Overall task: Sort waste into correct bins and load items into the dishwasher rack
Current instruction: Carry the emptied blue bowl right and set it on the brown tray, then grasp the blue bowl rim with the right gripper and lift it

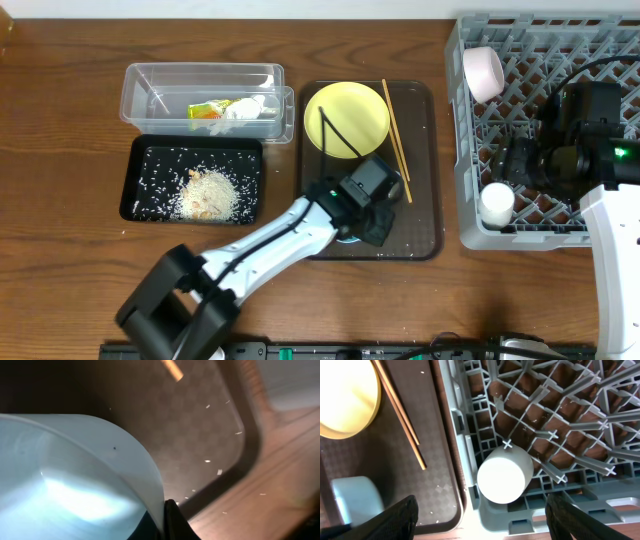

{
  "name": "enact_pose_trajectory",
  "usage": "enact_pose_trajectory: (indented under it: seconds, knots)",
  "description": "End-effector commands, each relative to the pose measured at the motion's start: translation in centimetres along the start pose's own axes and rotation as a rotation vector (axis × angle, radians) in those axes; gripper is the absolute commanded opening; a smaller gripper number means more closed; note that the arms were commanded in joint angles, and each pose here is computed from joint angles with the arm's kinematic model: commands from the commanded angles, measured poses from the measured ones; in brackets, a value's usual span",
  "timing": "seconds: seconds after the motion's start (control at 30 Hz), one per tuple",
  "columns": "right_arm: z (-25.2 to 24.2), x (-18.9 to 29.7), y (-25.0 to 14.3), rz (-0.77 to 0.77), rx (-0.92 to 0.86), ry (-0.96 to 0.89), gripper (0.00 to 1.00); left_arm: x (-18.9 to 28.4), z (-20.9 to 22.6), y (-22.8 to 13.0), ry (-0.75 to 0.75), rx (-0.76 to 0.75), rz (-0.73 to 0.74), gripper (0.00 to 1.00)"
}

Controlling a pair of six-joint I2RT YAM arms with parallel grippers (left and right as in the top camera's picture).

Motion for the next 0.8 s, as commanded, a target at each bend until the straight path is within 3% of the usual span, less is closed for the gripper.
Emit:
enact_pose_trajectory:
  seconds: [0.0, 0.07, 0.27, 0.57, 0.77]
  knots:
    - [0.3, 0.4, 0.1, -0.006, 0.005, 0.034, 0.79, -0.5, 0.9, 0.1, 0.060, -0.014, -0.005, 0.26]
    - [0.7, 0.4, 0.1, -0.007, 0.006, 0.055, 0.79, -0.2, 1.0, 0.4, 0.059, -0.008, -0.018, 0.41]
    - [3.2, 0.6, 0.3, -0.010, 0.030, 0.190, 0.79, 4.0, 1.9, 3.2, 0.050, 0.037, -0.112, 0.56]
    - [10.8, 0.3, -1.9, 0.016, 0.215, 0.336, 0.75, 16.4, 10.3, 3.4, 0.145, 0.321, -0.293, 0.60]
    - [15.2, -3.1, -5.7, 0.120, 0.351, 0.273, 0.74, 19.4, 15.7, 1.7, 0.225, 0.486, -0.334, 0.61]
Point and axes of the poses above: each gripper's point midway between its finger pads, its own x axis back along the fingers, its own z axis along the line the jaws close on, y = z × x, the point moved 2 cm from there along x, back along the fingers, and after that the axes turned 5 degrees about -x, right-handed, at the moved point
